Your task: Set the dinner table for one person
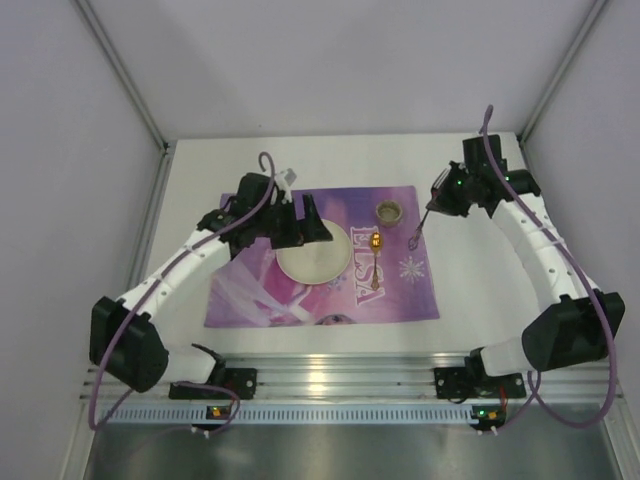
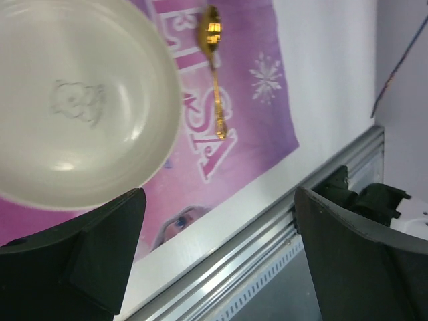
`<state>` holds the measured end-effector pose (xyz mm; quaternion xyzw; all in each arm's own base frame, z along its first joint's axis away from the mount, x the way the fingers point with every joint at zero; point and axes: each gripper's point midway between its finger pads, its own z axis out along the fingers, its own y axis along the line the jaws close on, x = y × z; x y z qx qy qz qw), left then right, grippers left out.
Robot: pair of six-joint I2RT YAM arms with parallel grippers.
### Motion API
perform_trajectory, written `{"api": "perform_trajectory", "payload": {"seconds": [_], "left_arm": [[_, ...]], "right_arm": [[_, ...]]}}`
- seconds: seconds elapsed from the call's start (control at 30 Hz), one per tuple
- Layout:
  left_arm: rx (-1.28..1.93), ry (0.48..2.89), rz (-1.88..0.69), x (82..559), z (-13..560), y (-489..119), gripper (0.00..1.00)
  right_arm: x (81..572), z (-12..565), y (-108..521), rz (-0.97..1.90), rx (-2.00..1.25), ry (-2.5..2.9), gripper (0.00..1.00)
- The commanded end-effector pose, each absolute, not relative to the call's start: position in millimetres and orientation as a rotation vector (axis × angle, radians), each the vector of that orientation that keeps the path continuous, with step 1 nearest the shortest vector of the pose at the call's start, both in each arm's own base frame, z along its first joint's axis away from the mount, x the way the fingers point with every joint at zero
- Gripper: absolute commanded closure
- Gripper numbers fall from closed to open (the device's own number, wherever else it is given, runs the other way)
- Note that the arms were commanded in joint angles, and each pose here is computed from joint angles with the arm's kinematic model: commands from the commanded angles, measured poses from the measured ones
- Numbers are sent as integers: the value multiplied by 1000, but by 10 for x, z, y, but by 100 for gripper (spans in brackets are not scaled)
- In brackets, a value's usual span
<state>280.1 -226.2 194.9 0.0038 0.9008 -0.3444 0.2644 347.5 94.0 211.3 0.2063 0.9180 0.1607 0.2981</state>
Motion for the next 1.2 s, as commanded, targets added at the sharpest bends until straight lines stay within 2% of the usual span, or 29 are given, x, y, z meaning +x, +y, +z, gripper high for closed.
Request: {"api": "perform_trajectory", "payload": {"seconds": [0.0,0.13,0.43,0.67,0.77,0.8,0.9,0.93,1.13,1.17], "left_arm": [[197,2283,-1171,2846,2372,-2990,3],[355,2264,-1236,2673,2476,-3652,3],[457,2307,-1292,2481,2300,-4265,7],[472,2304,-1318,2473,2293,-4397,37],[472,2279,-1326,2498,2368,-4420,58],[472,2278,-1329,2502,2371,-4429,71],[469,2266,-1332,2503,2416,-4424,90],[468,2260,-1331,2505,2436,-4418,100],[474,2289,-1257,2502,2373,-4304,100],[449,2336,-1181,2520,2262,-4203,100]], "right_arm": [[3278,2370,1297,544,543,2448,100],[3208,2448,1464,584,514,2452,100],[3120,2621,1577,627,488,2438,100],[3052,2672,1645,674,484,2438,100],[3022,2648,1700,683,474,2450,100],[3011,2646,1718,690,478,2452,100],[2986,2638,1805,711,461,2459,100],[2973,2633,1849,716,451,2464,100],[2956,2620,2053,750,393,2482,100],[2966,2609,2076,756,382,2491,88]]}}
